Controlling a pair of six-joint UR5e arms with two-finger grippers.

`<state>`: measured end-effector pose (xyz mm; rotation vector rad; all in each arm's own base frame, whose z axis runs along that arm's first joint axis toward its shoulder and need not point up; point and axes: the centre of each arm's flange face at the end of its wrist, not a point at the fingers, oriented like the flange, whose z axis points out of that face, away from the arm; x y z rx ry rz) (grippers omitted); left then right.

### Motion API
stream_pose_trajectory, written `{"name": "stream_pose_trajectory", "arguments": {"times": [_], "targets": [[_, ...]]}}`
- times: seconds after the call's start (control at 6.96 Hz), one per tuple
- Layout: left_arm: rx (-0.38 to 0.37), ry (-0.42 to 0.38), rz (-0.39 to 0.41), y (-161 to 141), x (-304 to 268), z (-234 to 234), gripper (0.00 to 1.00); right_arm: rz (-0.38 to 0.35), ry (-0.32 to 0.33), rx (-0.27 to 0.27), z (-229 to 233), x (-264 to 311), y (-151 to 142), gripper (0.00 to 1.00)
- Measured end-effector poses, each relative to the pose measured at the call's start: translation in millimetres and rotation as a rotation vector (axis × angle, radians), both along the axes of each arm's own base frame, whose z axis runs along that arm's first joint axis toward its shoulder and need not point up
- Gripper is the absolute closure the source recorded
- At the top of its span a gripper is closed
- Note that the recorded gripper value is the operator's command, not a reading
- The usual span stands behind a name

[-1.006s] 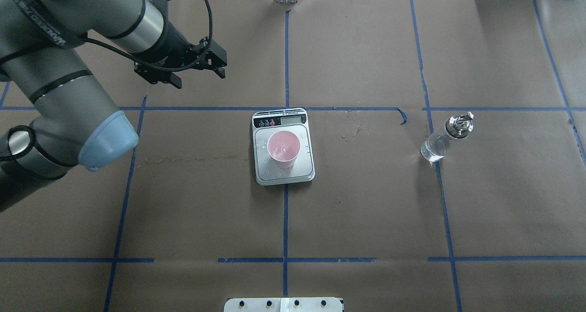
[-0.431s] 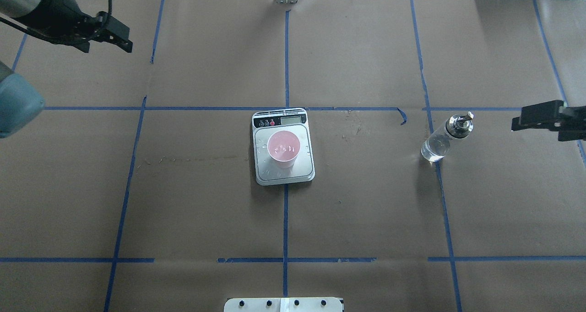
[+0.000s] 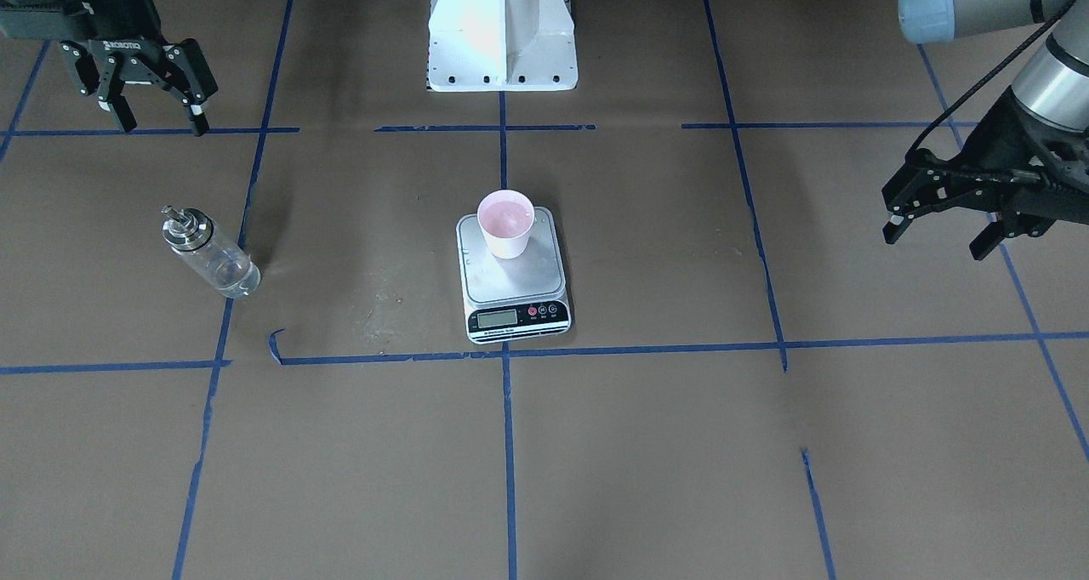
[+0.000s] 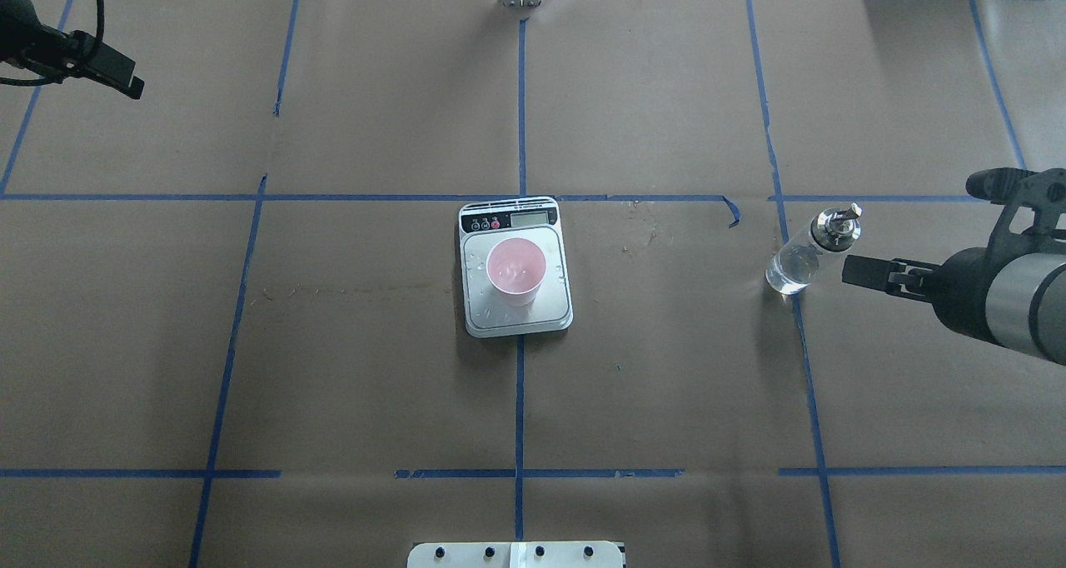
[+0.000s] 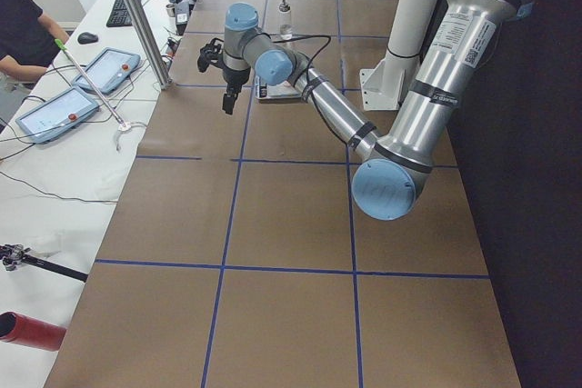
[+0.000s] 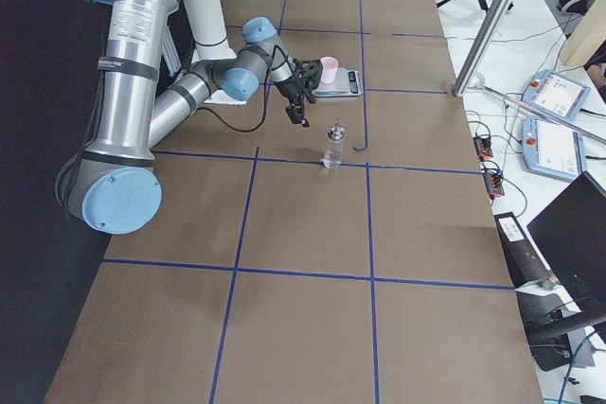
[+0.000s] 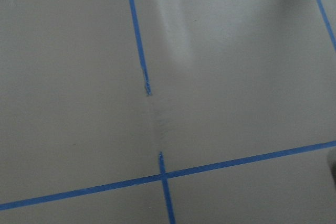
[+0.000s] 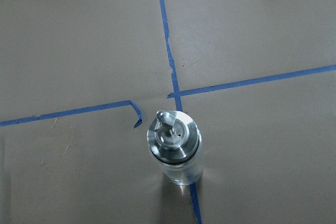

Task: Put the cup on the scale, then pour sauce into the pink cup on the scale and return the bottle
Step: 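Grasp the glass sauce bottle with the right gripper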

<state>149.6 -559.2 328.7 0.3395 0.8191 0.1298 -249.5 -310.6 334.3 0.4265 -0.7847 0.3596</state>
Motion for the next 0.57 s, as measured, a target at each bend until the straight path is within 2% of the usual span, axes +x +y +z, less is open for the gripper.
{"name": "stream_pose_trajectory", "arguments": {"times": [0.29, 0.57], "targets": [[0.001, -0.016, 0.007, 0.3, -5.2, 12.5, 0.01, 0.11, 0.016, 0.116, 1.5, -43.6, 3.5, 0.0], [-0.003, -0.021, 0.008, 0.8, -6.0, 17.6, 0.0, 0.225, 0.091, 0.231, 18.7, -78.6, -10.1, 0.0]]}}
